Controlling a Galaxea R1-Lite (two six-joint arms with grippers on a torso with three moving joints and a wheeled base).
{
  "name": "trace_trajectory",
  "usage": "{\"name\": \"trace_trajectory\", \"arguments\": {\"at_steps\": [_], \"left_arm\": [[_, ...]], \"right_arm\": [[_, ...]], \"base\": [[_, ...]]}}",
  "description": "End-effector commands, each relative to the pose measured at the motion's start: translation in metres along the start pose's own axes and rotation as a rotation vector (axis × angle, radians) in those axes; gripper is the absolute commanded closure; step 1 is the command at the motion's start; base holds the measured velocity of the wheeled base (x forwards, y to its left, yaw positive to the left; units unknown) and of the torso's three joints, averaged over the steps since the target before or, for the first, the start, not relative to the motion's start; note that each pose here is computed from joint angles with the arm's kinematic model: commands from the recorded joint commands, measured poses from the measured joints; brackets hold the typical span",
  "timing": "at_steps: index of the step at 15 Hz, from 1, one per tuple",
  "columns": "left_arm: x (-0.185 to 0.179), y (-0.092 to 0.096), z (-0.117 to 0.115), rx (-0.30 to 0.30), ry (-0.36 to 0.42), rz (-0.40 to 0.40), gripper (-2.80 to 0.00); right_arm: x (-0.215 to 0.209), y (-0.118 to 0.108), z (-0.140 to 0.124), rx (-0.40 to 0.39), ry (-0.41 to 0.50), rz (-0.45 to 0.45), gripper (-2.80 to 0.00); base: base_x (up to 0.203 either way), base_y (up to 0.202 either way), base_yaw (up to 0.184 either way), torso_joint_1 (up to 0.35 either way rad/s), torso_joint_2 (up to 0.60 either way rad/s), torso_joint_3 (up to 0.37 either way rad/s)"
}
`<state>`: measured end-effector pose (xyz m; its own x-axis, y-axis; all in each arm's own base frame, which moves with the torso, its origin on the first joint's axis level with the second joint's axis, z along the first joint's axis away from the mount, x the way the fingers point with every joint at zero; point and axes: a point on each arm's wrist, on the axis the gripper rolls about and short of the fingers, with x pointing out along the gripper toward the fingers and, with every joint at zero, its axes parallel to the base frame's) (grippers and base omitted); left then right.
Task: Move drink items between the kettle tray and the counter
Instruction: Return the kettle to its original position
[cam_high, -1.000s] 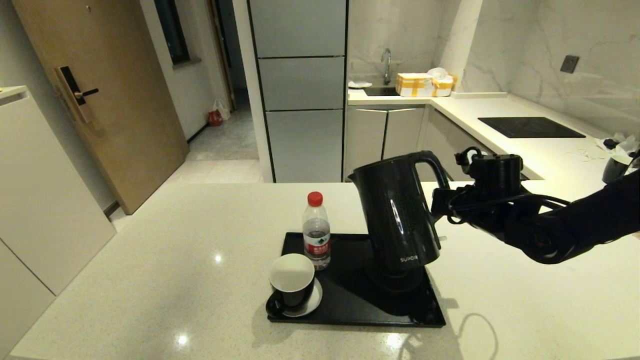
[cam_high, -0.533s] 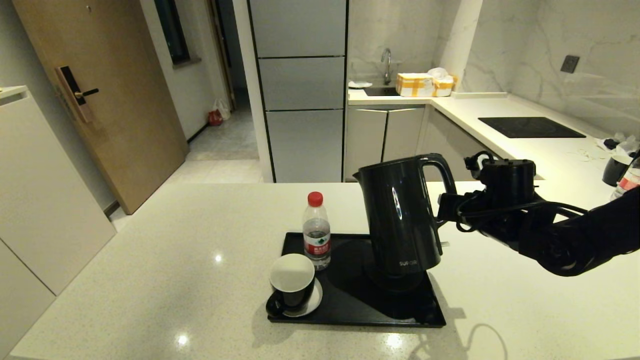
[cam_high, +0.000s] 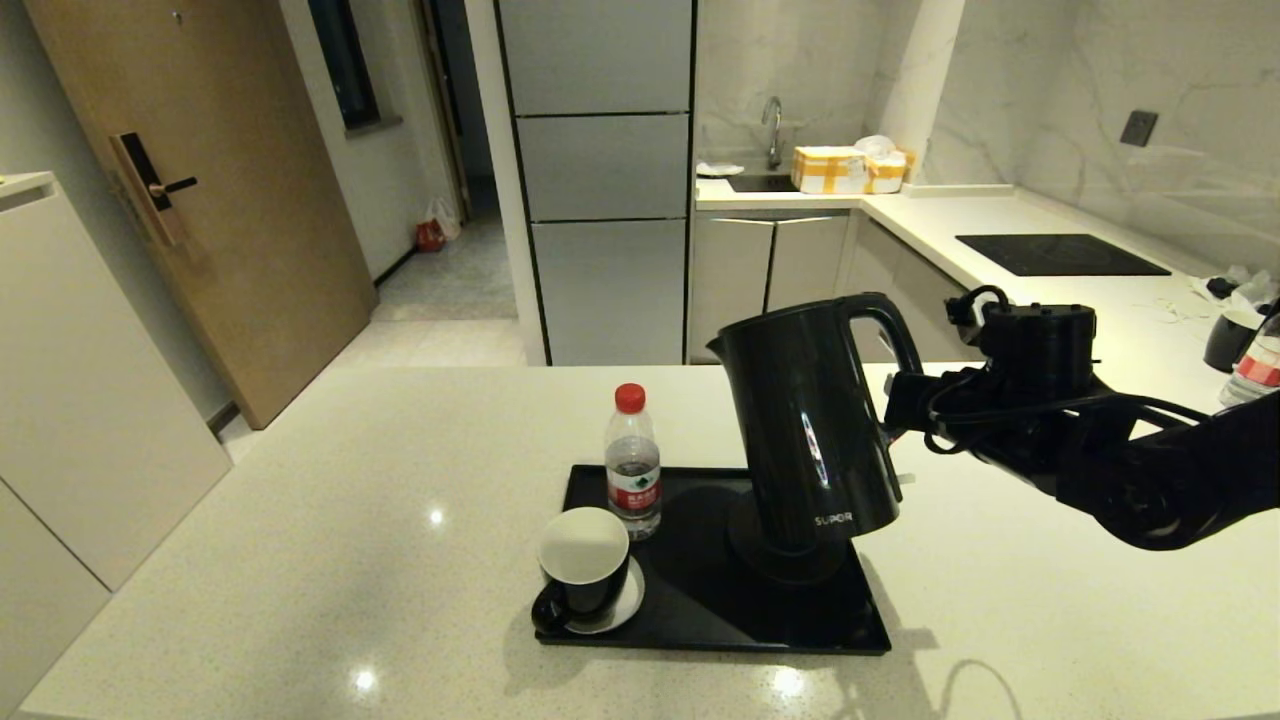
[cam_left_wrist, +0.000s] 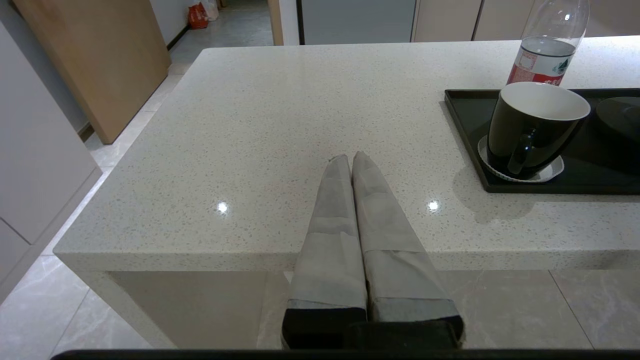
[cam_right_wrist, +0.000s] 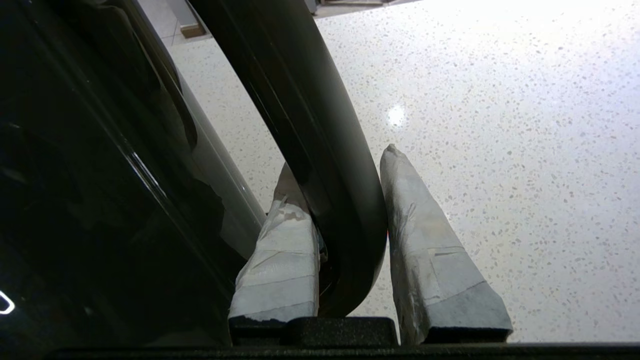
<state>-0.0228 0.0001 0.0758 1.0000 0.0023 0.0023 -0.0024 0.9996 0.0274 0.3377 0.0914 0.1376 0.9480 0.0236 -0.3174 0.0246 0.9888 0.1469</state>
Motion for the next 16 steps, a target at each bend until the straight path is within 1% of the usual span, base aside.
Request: {"name": "trace_trajectory", "arguments": {"at_steps": [1,6,10,16], "left_arm": [[0.0,0.0,0.0,0.001,-0.002,0.001,0.0],[0.0,0.0,0.0,0.0,-0.002,0.001,0.0],[0.0,0.0,0.0,0.0,-0.002,0.001,0.0],[0.0,0.0,0.0,0.0,-0.002,0.001,0.0]], "right_arm": [[0.002,0.001,-0.001,0.002,-0.003,0.001,0.0],[0.01,0.002,-0.005,-0.001,0.008,-0.004,0.0],[0.026,0.008,-0.009,-0.004,0.014,0.0,0.0],[0.034,0.018,-0.002,-0.001,-0.014,0.016,0.0]], "base": [[0.0,0.0,0.0,0.0,0.0,0.0],[0.0,0.0,0.0,0.0,0.0,0.0],[0.0,0.0,0.0,0.0,0.0,0.0],[0.0,0.0,0.0,0.0,0.0,0.0]]}}
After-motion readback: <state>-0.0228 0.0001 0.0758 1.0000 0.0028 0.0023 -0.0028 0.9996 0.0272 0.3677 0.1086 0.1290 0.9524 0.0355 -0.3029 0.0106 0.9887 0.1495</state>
